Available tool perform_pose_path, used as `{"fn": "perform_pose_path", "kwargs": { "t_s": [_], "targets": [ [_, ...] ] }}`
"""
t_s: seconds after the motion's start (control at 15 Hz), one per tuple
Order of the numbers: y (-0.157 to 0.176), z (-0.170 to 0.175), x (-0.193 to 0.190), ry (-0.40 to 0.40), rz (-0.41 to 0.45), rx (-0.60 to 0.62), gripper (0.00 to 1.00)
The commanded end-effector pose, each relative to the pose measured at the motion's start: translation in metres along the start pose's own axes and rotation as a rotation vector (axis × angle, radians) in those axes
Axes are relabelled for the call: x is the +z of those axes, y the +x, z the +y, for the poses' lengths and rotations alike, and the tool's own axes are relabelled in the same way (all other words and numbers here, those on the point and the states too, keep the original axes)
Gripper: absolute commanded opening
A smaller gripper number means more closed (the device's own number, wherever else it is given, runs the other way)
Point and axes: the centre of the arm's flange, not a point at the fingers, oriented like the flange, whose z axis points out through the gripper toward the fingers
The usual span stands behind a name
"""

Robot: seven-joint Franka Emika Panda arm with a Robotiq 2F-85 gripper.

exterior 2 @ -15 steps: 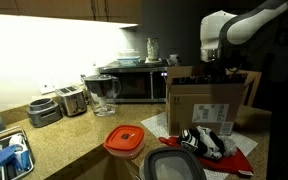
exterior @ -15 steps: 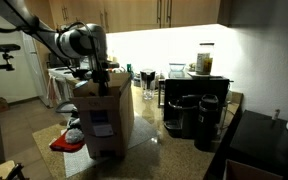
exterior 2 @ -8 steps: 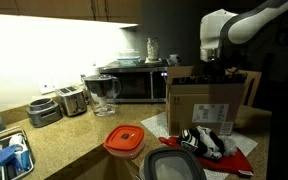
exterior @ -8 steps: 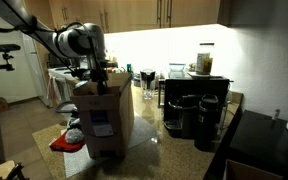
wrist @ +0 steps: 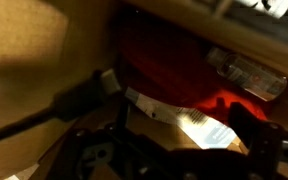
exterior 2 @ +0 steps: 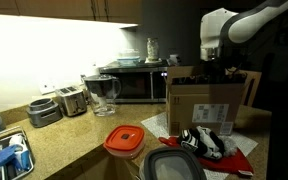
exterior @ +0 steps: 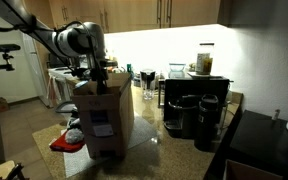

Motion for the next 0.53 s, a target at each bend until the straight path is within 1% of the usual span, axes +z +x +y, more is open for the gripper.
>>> {"fn": "perform_pose_path", "kwargs": {
  "t_s": [0.0, 0.4, 0.47],
  "targets": [
    [0.0, 0.0, 0.0, 0.0, 0.0, 0.0, 1.0],
    [0.0, 0.0, 0.0, 0.0, 0.0, 0.0, 1.0],
    [0.005, -0.0043, -0.0044, -0.001, 0.006, -0.002, 1.0]
  ]
}}
